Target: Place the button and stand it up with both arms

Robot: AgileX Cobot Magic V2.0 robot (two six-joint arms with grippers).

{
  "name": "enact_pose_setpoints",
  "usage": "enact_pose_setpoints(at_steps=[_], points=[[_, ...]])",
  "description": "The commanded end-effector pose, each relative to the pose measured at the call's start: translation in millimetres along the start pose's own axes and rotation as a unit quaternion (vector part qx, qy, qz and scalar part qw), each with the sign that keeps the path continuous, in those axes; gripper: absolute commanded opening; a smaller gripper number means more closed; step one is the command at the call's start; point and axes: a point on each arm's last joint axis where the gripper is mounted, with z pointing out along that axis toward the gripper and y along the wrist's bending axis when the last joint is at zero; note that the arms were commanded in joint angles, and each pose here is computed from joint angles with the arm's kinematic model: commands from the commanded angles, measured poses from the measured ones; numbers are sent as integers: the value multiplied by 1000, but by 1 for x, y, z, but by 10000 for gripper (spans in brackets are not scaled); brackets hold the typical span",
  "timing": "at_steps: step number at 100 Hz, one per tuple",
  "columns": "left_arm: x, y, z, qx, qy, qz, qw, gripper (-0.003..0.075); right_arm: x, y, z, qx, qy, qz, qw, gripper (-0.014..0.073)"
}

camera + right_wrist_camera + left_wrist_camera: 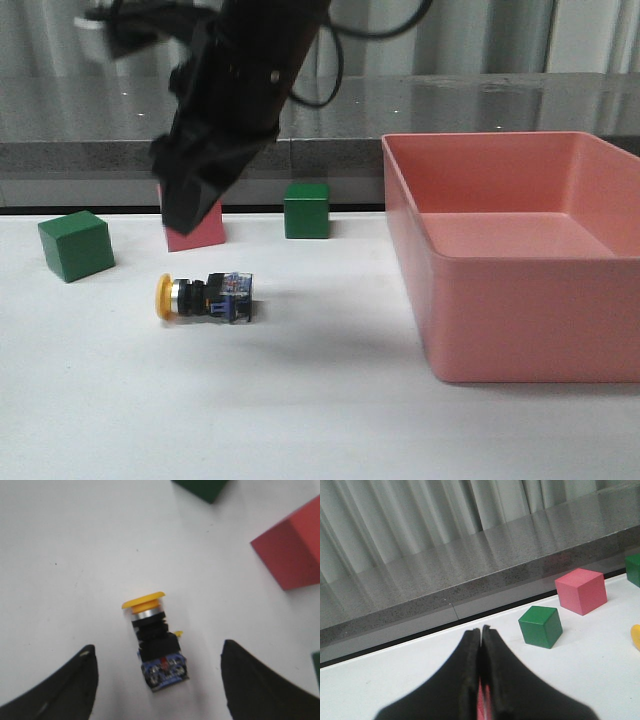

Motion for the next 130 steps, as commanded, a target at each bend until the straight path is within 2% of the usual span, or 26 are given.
enact_pose_setpoints(at_steps=[1, 16, 33, 43, 55, 67, 75, 98, 130], points=[[7, -3, -1, -8, -30, -7, 1000, -20, -13, -23, -74, 58, -52, 30, 997, 399], [7, -3, -1, -8, -30, -7, 1000, -20, 11, -58, -143, 118, -73, 130, 982, 171], [7, -3, -1, -8, -30, -7, 1000, -20, 48, -82, -210, 179, -89, 202, 959, -61], [7, -3, -1, -8, -30, -7, 1000, -20, 74, -84, -244, 217, -98, 234, 942, -60], [7, -3, -1, -8, -30, -7, 1000, -20, 108, -76, -278, 268, -119, 283, 913, -61], [7, -3, -1, -8, -30, -7, 1000, -20, 138, -51, -300, 317, -156, 317, 880, -61], [7, -3, -1, -8, -30, -7, 1000, -20, 157, -30, -303, 344, -177, 320, 865, -61], [7, -3, -1, -8, -30, -7, 1000, -19, 204, 34, -284, 392, -238, 309, 833, -61], [7, -3, -1, -8, -30, -7, 1000, -20, 257, 107, -258, 409, -260, 301, 822, -61]])
